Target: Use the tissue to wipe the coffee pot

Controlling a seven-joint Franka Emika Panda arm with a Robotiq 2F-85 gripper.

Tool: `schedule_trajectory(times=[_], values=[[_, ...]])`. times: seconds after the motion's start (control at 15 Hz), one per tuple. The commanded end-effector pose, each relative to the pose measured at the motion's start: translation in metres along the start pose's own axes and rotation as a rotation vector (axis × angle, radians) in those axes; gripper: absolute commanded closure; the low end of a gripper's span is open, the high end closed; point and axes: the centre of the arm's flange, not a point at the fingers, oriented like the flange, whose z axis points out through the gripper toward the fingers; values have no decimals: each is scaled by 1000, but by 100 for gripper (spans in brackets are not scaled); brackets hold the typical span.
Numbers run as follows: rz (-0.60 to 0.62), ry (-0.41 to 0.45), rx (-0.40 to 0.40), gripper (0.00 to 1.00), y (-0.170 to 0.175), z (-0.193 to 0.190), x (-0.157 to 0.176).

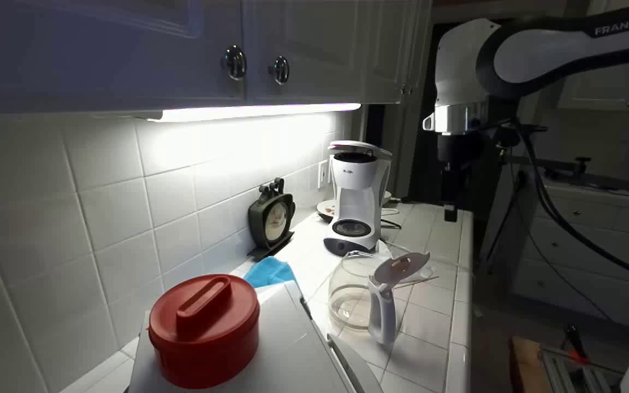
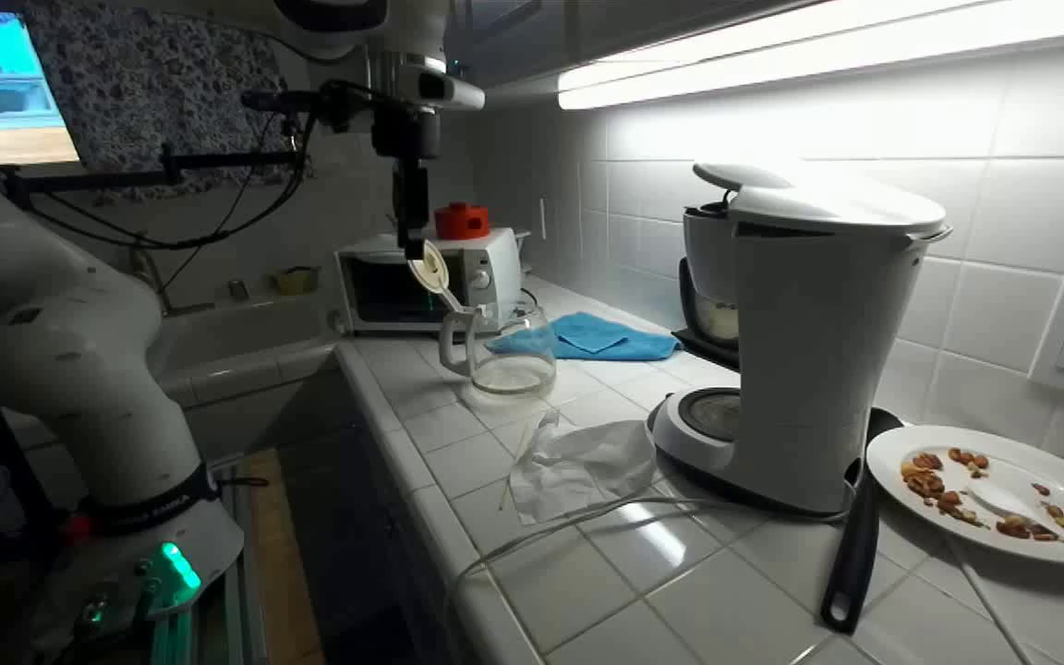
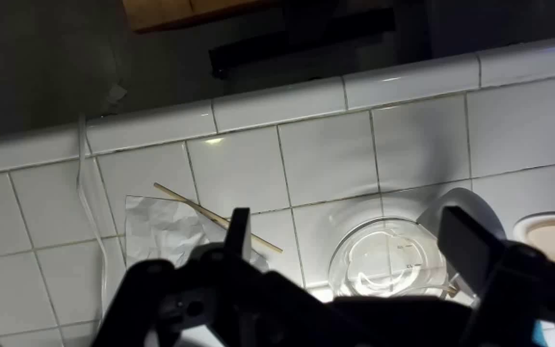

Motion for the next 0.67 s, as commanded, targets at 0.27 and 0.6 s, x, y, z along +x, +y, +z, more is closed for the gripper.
schedule_trajectory(times=[0.27,0.6], values=[[0,0,0,0,0,0,0],[263,56,-192,0,39,32,24]])
